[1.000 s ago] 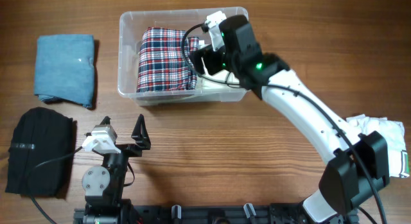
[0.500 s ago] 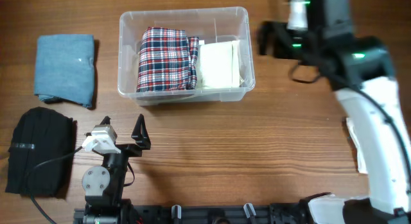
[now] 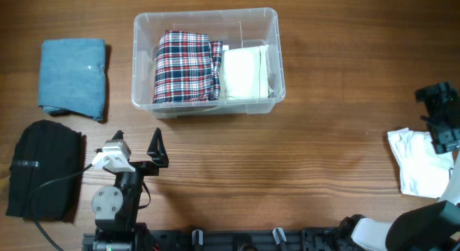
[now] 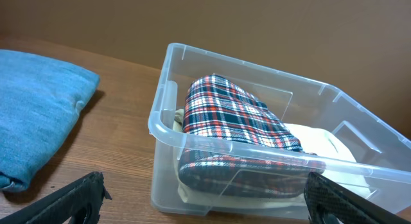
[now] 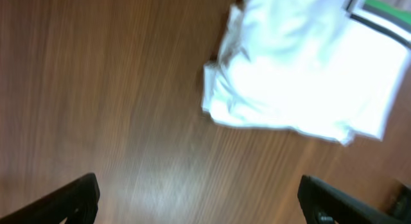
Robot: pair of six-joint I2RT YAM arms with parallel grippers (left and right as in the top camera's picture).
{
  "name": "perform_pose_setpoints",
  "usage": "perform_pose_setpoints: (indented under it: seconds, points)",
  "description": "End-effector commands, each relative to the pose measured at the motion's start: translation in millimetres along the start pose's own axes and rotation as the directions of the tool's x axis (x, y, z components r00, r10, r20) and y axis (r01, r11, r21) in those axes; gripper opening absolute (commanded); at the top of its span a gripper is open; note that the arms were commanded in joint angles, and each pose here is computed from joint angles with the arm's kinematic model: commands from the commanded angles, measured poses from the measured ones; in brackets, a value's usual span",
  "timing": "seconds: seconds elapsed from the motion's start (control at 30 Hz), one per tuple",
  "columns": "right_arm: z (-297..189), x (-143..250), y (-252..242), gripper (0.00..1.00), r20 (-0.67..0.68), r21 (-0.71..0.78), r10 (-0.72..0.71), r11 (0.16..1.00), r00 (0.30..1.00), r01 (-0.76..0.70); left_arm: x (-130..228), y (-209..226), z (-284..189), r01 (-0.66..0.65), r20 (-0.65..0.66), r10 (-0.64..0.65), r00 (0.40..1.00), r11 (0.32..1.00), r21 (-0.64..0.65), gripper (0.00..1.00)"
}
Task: Pack container
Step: 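Move right gripper to the white garment and grasp it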
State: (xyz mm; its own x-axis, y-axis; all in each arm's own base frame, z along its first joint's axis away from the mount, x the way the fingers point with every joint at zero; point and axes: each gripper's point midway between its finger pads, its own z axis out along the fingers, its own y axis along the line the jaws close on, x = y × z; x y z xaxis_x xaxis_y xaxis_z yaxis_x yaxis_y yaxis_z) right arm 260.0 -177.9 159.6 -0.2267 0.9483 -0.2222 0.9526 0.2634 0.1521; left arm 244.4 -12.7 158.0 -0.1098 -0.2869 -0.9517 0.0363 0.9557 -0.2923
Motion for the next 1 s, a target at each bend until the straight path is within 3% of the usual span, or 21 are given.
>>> perform_pose_setpoints:
  seconds: [0.0,0.27,0.57,0.87,0.97]
  points:
    - [34.8,13.1,-16.0,1.00,-0.030,0.026,0.042,0.999,0.999,-0.041,0.9,4.1,0.1,-0.008,0.004,0.008,1.000,1.000,-0.017,1.00]
    - [68.6,-11.0,-65.9,1.00,0.015,0.048,0.174,0.983,0.985,-0.175,0.9,4.1,0.1,-0.008,0.004,0.008,1.000,1.000,-0.017,1.00]
    - [103.5,-11.1,-99.7,1.00,0.077,0.108,0.157,0.980,0.985,-0.165,1.0,4.2,0.1,-0.008,0.004,0.008,1.000,1.000,-0.018,1.00]
    - [134.3,-8.8,-102.3,1.00,0.029,0.144,0.126,0.981,0.992,-0.129,0.7,4.1,0.1,-0.008,0.004,0.008,1.000,1.000,-0.017,1.00]
    - [142.7,-10.4,-82.6,0.99,-0.001,0.045,0.052,0.998,0.999,-0.052,0.9,4.1,0.1,-0.008,0.004,0.008,1.000,1.000,-0.017,1.00]
